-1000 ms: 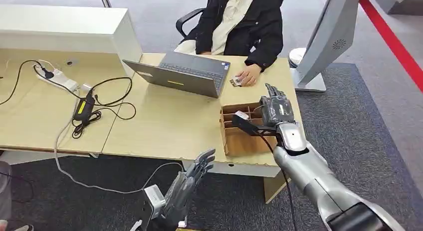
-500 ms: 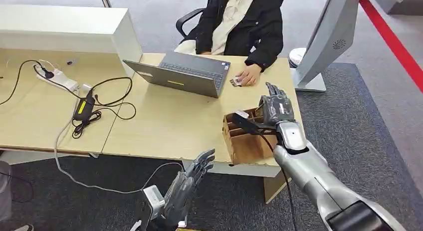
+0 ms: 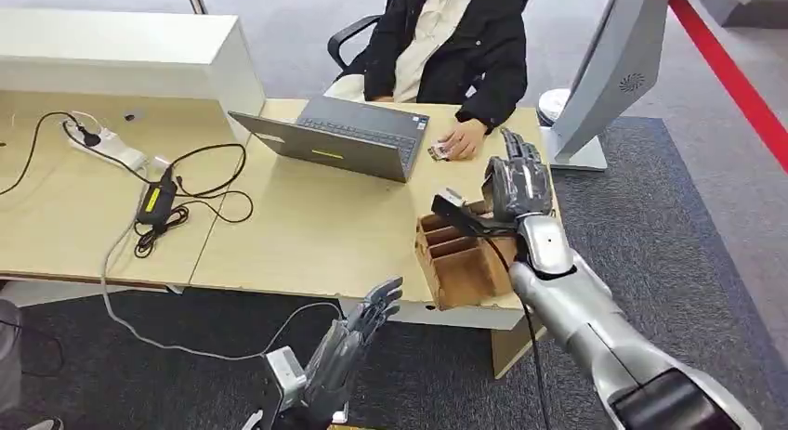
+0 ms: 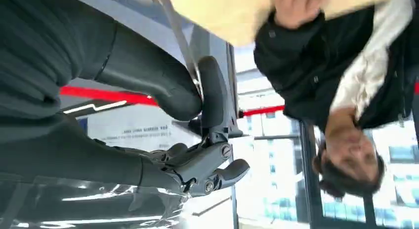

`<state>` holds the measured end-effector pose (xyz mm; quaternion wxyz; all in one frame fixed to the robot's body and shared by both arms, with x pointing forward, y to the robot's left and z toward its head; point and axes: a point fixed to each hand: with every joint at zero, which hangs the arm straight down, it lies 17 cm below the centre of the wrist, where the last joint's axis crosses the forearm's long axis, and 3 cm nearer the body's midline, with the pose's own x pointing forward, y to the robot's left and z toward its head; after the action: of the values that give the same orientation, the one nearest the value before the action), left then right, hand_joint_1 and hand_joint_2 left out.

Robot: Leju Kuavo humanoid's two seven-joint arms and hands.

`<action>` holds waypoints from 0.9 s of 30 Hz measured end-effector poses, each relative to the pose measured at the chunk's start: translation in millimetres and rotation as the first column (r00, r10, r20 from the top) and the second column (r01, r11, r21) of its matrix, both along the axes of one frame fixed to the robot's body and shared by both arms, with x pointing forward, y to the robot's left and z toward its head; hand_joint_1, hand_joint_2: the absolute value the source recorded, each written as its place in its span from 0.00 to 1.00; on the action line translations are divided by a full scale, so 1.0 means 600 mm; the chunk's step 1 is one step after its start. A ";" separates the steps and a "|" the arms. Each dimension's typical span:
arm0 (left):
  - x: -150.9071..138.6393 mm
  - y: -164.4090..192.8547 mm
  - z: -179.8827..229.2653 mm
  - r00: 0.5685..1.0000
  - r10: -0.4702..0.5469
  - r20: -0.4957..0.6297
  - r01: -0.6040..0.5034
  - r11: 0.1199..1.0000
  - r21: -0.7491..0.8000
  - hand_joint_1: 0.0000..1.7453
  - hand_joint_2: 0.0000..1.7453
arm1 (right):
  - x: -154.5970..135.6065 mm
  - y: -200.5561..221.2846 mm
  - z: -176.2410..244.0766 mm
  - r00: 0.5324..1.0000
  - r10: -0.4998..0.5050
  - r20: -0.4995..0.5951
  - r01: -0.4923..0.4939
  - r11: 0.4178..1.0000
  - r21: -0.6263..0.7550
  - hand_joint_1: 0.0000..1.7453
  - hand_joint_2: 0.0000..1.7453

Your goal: Pass the card to the sensor for recognition and then transmit it.

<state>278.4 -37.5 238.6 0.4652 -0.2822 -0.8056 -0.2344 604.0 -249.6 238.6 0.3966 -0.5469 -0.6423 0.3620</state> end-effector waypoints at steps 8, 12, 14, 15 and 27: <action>0.011 0.000 0.017 1.000 -0.004 0.016 0.004 1.000 -0.027 0.00 0.00 | 0.013 0.004 0.160 0.986 -0.002 0.164 -0.001 1.000 0.020 0.96 1.00; 0.012 -0.002 0.022 1.000 -0.007 0.025 0.008 0.999 -0.033 0.00 0.00 | 0.013 0.004 0.192 0.981 0.003 0.193 -0.008 1.000 0.025 0.97 1.00; 0.013 -0.003 0.023 1.000 -0.010 0.027 0.011 0.999 -0.037 0.00 0.00 | 0.014 0.004 0.196 0.982 0.004 0.191 -0.010 0.999 0.031 0.97 1.00; 0.013 -0.005 0.025 0.999 -0.013 0.030 0.014 0.999 -0.038 0.00 0.00 | 0.016 0.004 0.197 0.982 0.005 0.188 -0.012 0.999 0.033 0.97 1.00; 0.000 -0.026 0.036 0.995 -0.083 0.053 0.086 0.995 -0.060 0.00 0.00 | 0.051 -0.003 0.209 0.992 -0.005 0.123 -0.002 0.998 0.060 1.00 1.00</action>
<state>278.7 -52.9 260.0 0.4255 -0.3242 -0.8113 -0.2358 634.6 -251.2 364.2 0.3727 -0.5566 -0.6757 0.3077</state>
